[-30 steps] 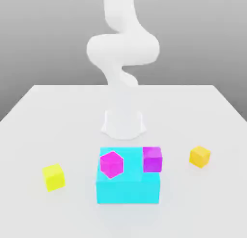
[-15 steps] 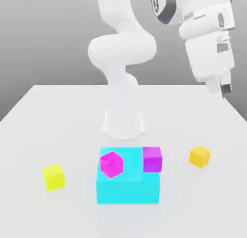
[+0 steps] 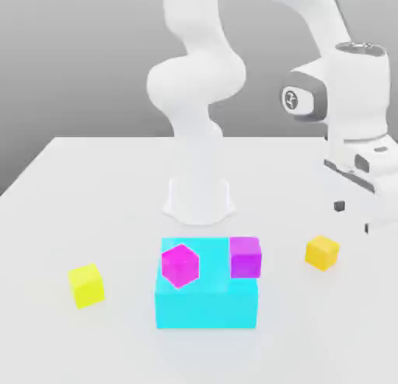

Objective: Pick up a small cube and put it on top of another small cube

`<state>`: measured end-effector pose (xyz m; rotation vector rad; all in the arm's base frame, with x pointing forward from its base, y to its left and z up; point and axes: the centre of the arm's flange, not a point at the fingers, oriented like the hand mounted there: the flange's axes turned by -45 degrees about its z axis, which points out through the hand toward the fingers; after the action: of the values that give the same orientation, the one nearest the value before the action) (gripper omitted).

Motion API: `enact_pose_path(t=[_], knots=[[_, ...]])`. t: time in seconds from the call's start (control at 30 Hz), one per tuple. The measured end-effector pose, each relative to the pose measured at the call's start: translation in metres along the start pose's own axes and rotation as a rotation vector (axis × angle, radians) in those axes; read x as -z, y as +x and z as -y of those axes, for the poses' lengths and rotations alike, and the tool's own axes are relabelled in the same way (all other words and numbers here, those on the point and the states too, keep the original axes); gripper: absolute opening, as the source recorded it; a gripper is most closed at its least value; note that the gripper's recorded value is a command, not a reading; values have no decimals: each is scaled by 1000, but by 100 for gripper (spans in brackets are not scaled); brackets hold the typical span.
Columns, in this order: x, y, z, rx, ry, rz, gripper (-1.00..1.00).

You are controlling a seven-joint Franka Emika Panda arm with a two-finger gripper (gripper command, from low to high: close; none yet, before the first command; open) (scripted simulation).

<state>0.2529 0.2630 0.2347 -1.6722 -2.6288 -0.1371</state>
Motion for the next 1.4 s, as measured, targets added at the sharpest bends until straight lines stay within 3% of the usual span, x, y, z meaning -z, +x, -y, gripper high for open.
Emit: enact_pose_path(t=[0.2,0.83,0.87,1.4], knots=[[-40,15,45,266,64,54,0],[-105,11,51,280,67,57,0],[-108,10,52,279,69,57,-100],[-74,14,39,286,55,57,-100]])
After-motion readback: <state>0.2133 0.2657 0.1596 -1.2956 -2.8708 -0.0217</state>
